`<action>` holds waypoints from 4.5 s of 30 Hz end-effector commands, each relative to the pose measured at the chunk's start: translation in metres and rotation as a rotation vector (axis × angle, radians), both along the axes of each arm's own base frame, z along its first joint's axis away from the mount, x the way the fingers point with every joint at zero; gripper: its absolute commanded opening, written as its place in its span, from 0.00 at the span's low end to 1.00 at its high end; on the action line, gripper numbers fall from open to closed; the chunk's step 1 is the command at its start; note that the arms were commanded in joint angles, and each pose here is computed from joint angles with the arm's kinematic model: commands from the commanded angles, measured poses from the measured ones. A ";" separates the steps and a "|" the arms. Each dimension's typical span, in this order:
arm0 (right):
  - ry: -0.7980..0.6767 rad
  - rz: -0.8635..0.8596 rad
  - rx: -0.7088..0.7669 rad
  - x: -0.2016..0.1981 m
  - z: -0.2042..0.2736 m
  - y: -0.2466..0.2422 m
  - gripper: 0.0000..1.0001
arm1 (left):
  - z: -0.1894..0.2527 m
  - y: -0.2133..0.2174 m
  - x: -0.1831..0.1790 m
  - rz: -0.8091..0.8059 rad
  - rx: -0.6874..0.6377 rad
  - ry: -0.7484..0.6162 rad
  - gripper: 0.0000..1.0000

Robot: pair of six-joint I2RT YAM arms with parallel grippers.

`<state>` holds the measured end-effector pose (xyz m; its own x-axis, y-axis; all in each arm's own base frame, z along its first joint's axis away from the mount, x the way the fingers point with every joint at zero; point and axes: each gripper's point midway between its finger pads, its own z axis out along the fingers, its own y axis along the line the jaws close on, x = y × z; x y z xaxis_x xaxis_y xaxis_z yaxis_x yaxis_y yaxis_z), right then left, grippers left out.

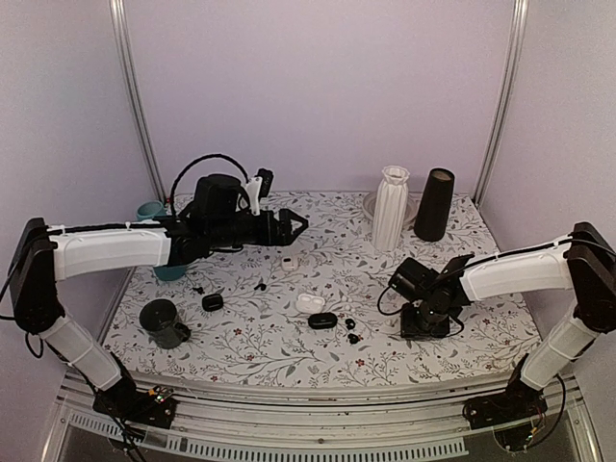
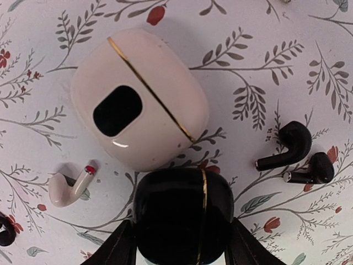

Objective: Insert the wireless bluetooth earbuds into the charging case
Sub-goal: Pick up the charging case from the center of the board, then pass from the right arm to the left, then open the charging case.

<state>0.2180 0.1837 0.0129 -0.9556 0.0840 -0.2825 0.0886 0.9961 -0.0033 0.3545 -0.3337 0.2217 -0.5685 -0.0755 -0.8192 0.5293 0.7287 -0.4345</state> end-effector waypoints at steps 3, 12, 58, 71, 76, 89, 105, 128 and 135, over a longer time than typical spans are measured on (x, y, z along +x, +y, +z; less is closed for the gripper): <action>-0.015 0.011 -0.014 0.005 0.003 0.003 0.45 | -0.003 -0.005 -0.002 -0.036 -0.020 0.041 0.96; -0.090 0.013 0.015 0.014 0.034 0.005 0.30 | -0.012 -0.014 -0.013 -0.104 -0.086 0.116 0.96; -0.700 0.822 0.282 0.048 0.200 0.190 0.30 | -0.002 -0.073 -0.068 -0.440 -0.191 0.300 0.49; -0.710 0.831 0.219 0.053 0.198 0.192 0.30 | -0.008 -0.087 -0.082 -0.519 -0.152 0.314 0.44; -0.705 0.838 0.210 0.052 0.196 0.193 0.30 | -0.012 -0.089 -0.083 -0.529 -0.154 0.324 0.39; -0.696 0.864 0.212 0.048 0.193 0.194 0.30 | -0.014 -0.096 -0.080 -0.528 -0.178 0.331 0.40; -0.697 0.841 0.253 0.045 0.196 0.195 0.42 | -0.003 -0.092 -0.077 -0.517 -0.198 0.278 0.00; -0.992 0.604 0.844 0.043 0.334 0.169 0.99 | 0.095 -0.028 -0.066 -0.418 -0.401 -0.084 0.00; -0.924 0.667 1.005 0.034 0.347 0.188 0.99 | 0.123 -0.024 -0.086 -0.486 -0.413 -0.228 0.00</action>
<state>0.2600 0.3597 0.3397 -0.3830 0.1882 -0.9044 -0.7346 0.5316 0.4217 0.2865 -0.3612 0.3128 -0.5520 -0.1605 -0.8182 0.7773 0.2560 -0.5746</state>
